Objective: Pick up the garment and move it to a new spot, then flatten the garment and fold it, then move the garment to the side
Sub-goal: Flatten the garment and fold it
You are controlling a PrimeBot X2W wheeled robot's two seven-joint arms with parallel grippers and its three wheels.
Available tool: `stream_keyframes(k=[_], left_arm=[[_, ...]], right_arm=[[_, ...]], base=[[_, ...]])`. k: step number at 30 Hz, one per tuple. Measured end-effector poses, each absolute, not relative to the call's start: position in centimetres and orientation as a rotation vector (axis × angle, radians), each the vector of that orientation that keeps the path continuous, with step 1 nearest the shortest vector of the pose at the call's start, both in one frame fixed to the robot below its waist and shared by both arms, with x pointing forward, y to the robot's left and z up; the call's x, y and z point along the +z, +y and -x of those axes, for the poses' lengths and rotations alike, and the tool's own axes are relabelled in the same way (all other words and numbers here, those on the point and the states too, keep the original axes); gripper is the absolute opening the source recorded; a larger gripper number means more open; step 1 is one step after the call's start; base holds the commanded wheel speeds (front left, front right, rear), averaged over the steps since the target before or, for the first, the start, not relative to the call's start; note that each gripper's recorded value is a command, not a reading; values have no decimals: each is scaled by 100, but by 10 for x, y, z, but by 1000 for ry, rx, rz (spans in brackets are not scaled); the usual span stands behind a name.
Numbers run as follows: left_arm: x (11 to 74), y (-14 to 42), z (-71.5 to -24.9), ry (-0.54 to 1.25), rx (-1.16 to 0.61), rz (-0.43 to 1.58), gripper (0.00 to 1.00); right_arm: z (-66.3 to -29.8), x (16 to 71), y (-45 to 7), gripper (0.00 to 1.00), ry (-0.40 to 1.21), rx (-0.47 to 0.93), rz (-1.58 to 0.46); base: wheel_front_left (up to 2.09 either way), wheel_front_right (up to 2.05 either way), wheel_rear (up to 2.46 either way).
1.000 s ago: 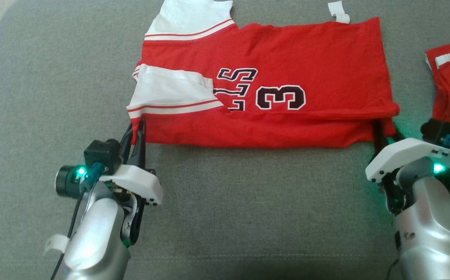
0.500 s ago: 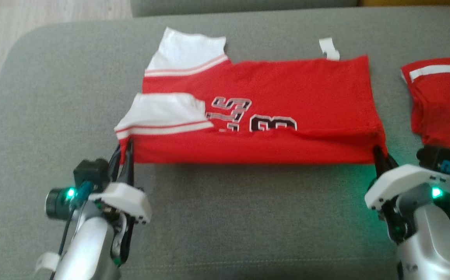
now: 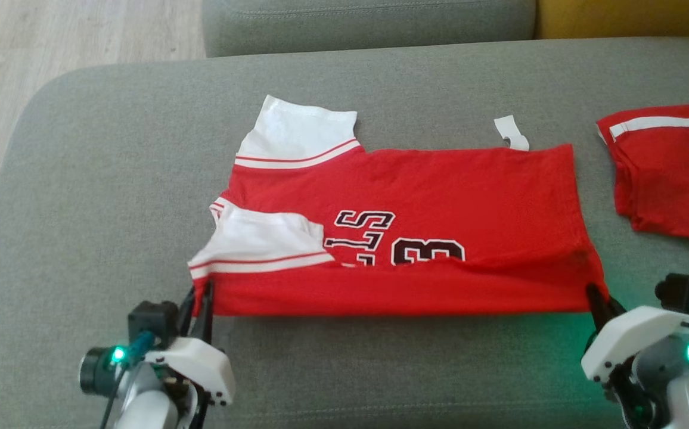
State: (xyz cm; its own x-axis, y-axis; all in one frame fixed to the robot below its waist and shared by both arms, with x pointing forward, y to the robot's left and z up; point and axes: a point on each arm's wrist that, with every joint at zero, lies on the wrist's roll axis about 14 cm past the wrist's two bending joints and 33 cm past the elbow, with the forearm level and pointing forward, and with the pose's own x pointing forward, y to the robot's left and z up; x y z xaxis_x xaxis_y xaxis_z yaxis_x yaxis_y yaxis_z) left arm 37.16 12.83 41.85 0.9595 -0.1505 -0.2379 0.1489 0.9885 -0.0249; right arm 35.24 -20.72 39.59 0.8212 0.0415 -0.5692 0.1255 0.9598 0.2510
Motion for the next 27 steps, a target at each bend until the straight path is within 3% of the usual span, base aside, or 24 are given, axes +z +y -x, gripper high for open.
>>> stream_keyframes(k=[2,3,4,5,21,27], left_arm=[[414,125,-370,261,-162,1,0],[412,125,-369,267,-164,0,40],[411,125,-369,272,-163,-1,75],[410,126,-369,274,-159,-4,100],[473,119,-428,36,-161,11,100],[498,103,-478,-44,-286,-42,100]], right_arm=[[-350,396,-207,0,608,-47,-286],[-350,397,-208,16,601,-48,-281],[-352,399,-208,89,586,-49,-271],[-353,402,-210,100,571,-51,-263],[-396,443,-209,100,329,-23,-132],[-434,462,-210,100,259,-9,-77]], base=[[0,0,0],[0,0,0],[0,0,0],[0,0,0],[0,0,0],[0,0,0]])
